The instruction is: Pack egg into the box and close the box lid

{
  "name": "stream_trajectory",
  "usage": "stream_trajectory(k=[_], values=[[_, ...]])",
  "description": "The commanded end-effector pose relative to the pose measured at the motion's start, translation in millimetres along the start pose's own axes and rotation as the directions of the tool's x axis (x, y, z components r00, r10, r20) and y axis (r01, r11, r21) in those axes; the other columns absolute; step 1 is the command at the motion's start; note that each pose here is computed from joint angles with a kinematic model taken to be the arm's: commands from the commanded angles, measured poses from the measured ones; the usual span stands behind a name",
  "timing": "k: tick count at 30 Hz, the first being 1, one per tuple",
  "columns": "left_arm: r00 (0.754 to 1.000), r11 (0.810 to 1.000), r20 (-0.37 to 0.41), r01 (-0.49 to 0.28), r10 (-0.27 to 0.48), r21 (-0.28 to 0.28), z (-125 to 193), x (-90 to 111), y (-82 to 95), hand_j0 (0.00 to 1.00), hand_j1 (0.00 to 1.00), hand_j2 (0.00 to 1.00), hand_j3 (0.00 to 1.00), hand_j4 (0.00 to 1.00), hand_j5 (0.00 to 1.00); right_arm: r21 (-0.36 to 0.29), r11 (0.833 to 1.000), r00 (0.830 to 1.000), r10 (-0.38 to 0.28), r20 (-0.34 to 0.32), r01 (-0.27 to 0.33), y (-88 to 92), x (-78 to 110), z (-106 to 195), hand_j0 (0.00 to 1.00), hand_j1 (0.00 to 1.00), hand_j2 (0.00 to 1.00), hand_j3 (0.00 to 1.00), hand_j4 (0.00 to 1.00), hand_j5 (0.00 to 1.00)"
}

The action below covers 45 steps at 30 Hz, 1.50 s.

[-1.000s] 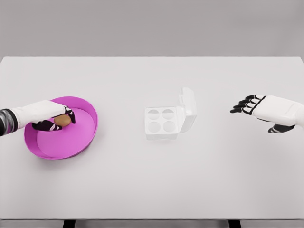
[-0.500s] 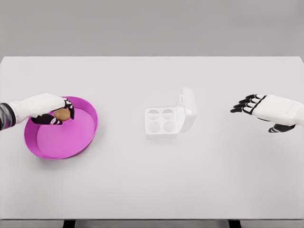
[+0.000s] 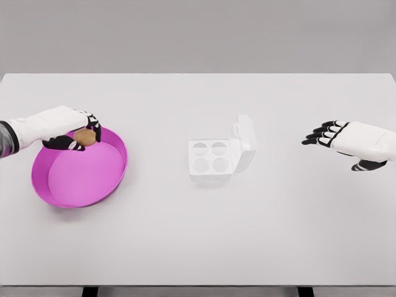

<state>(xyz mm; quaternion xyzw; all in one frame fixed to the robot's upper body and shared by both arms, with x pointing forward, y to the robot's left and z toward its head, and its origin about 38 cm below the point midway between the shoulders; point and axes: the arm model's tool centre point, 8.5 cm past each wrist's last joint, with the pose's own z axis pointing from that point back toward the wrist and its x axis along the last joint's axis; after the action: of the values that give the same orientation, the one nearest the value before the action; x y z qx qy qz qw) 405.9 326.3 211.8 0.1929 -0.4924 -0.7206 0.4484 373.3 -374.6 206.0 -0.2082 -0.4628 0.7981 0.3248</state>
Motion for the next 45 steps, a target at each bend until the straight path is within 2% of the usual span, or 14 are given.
stream_trajectory(k=[1,14,24,28,30,35,45], values=[[1.000,1.000,0.010,0.003,-0.003,0.007,0,3,2.2,0.38,0.38,0.38,0.38,0.38,0.38,-0.003,1.000,1.000,-0.004,0.000,0.004,-0.4,-0.1,0,1.00,1.00,1.00,1.00,1.00,1.00],[0.997,0.999,0.080,-0.011,0.007,0.052,-17,26,9.0,0.36,0.36,0.36,0.36,0.36,0.36,-0.007,1.000,1.000,0.003,-0.004,-0.003,-4.4,-1.9,2,1.00,1.00,1.00,1.00,1.00,1.00],[0.987,0.995,0.157,-0.034,0.019,0.091,-39,54,13.8,0.34,0.34,0.34,0.34,0.34,0.34,-0.012,1.000,1.000,-0.002,-0.001,0.002,-3.7,-1.0,0,1.00,1.00,1.00,1.00,1.00,1.00],[0.984,0.994,0.176,-0.043,0.025,0.096,-44,60,13.2,0.34,0.34,0.34,0.34,0.34,0.34,-0.007,1.000,1.000,-0.002,-0.012,0.002,-3.8,-4.6,3,1.00,1.00,1.00,1.00,1.00,1.00],[0.983,0.994,0.184,-0.048,0.029,0.099,-45,63,13.2,0.34,0.34,0.34,0.34,0.34,0.34,-0.048,0.999,0.999,0.009,-0.043,-0.011,-16.5,-11.1,15,1.00,1.00,1.00,1.00,1.00,1.00],[0.976,0.993,0.212,-0.060,0.037,0.100,-53,73,11.0,0.34,0.34,0.34,0.34,0.34,0.34,-0.048,0.999,0.999,0.024,-0.023,-0.025,-17.7,-2.7,14,1.00,1.00,1.00,1.00,1.00,1.00],[0.958,0.991,0.282,-0.080,0.047,0.106,-69,99,10.4,0.34,0.34,0.34,0.34,0.34,0.34,-0.031,0.999,0.999,0.022,-0.028,-0.022,-12.5,-3.8,14,1.00,1.00,1.00,1.00,1.00,1.00]])
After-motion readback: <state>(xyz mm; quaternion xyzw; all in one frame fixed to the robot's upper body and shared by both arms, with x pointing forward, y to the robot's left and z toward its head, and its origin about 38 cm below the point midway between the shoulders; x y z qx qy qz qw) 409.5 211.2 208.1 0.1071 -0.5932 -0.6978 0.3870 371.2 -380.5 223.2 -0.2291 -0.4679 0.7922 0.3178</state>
